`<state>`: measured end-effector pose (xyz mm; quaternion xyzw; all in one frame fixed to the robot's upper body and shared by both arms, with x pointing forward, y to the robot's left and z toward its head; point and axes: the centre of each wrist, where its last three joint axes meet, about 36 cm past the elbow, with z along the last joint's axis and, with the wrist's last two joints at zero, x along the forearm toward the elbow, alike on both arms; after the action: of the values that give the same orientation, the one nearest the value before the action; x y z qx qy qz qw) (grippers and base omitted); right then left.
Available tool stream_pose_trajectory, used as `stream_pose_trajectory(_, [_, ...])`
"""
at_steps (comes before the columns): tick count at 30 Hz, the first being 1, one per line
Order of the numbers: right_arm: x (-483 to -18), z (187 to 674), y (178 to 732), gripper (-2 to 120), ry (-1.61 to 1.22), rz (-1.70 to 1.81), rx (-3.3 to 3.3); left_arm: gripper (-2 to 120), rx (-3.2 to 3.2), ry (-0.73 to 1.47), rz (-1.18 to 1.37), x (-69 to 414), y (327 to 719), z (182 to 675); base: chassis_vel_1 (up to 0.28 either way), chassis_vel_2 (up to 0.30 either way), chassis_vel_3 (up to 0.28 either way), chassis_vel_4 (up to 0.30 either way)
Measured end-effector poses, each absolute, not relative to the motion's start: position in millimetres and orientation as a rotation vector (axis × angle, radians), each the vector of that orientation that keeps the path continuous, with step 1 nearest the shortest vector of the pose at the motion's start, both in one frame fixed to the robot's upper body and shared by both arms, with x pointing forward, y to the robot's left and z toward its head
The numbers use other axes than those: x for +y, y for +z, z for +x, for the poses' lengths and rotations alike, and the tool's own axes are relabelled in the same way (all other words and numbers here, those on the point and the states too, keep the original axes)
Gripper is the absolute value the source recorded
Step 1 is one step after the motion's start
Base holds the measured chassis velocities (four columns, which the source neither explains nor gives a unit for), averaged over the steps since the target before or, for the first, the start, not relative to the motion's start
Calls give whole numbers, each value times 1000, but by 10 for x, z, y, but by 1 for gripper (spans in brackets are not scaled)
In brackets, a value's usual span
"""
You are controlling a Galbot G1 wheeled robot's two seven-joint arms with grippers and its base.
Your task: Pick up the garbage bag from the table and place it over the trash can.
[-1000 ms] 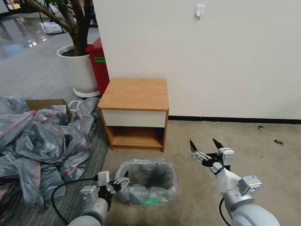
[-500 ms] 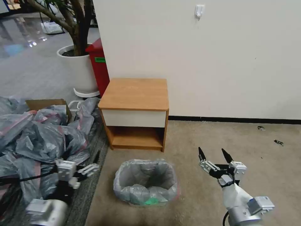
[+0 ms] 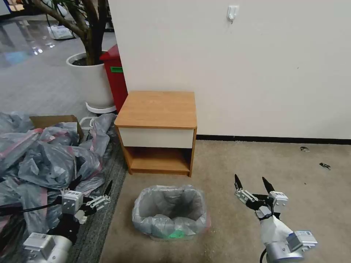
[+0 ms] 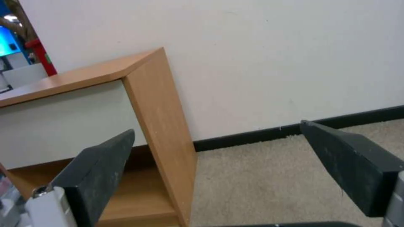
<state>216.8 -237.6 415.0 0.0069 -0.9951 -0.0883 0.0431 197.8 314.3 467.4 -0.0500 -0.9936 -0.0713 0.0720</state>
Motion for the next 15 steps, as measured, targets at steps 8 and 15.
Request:
stream_pose_trajectory(8, [-2376, 2170, 4150, 100, -269, 22, -3043, 100, -2985, -211, -147, 3140, 4670, 1979, 0, 0, 0, 0])
stream_pose_trajectory(15, [-2377, 2170, 4151, 100, -268, 22, -3042, 100, -2985, -209, -145, 3138, 4668, 1980, 0, 0, 0, 0])
